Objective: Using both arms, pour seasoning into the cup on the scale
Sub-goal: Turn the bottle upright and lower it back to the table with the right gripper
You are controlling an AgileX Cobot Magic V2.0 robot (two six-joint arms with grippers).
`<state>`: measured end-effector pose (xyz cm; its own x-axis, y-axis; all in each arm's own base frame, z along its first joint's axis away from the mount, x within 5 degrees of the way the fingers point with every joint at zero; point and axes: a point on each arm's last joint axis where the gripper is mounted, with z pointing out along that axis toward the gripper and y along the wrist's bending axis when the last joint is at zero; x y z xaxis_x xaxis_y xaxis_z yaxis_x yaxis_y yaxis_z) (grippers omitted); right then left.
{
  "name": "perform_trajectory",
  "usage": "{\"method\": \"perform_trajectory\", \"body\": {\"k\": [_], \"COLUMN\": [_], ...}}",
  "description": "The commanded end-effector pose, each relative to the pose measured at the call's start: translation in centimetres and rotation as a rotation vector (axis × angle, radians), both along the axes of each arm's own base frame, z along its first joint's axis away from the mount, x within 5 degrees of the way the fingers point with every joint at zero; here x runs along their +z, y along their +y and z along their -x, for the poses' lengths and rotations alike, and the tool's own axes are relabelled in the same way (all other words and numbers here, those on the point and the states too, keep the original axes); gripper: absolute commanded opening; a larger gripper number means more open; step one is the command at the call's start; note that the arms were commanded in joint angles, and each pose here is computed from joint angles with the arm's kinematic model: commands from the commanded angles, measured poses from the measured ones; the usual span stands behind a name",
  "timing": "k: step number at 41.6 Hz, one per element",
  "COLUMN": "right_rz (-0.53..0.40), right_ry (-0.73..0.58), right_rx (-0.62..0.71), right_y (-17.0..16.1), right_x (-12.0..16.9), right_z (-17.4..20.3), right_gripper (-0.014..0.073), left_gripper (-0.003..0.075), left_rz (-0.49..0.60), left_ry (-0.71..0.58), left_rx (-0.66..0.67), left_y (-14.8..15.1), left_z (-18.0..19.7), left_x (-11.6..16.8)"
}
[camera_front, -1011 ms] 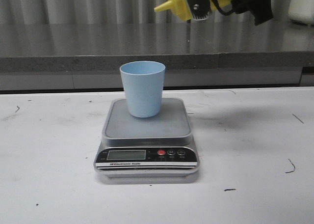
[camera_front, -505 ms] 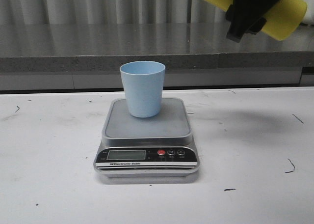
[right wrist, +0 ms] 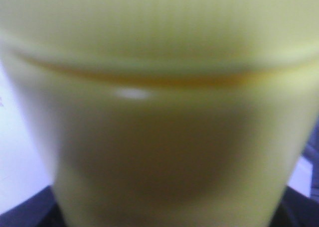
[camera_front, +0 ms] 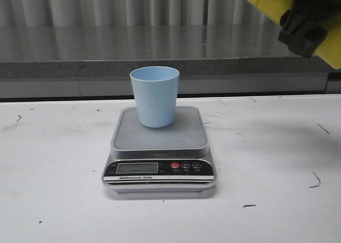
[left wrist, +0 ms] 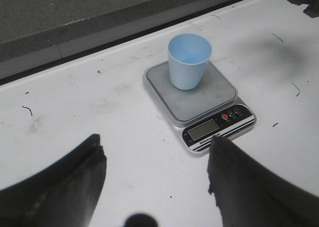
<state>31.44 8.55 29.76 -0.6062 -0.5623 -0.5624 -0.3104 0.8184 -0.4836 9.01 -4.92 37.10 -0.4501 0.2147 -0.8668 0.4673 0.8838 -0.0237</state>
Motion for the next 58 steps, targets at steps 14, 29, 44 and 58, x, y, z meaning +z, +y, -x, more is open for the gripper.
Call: {"method": "perform_trajectory", "body": {"k": [14,29,44,58], "right_rz": [-0.404,-0.586,-0.655,-0.713], "right_ry": [-0.268,-0.413,-0.45,-0.58], "right_rx": [0.138,0.141,0.183,0.177], "right_y": [-1.9,-3.7,-3.1,-3.1], "right_x": [-2.4,-5.4,-9.3,-10.9], "right_z": [3.6,2.4,-0.1,-1.3], "right_gripper": [0.0279,0.0279,0.0279,0.0279], "left_gripper": [0.0439,0.0439,0.0439,0.0439], "left_rz": [0.055,0.055,0.055,0.055], "left_ry": [-0.083,-0.083,-0.083,-0.083], "left_rx": [0.006,0.006,0.006,0.006], "left_y": [-0.1,-0.1,-0.1,-0.1], "left_z": [-0.2,-0.2,-0.2,-0.2], "left_x": [1.4,1.4,1.4,1.4]}}
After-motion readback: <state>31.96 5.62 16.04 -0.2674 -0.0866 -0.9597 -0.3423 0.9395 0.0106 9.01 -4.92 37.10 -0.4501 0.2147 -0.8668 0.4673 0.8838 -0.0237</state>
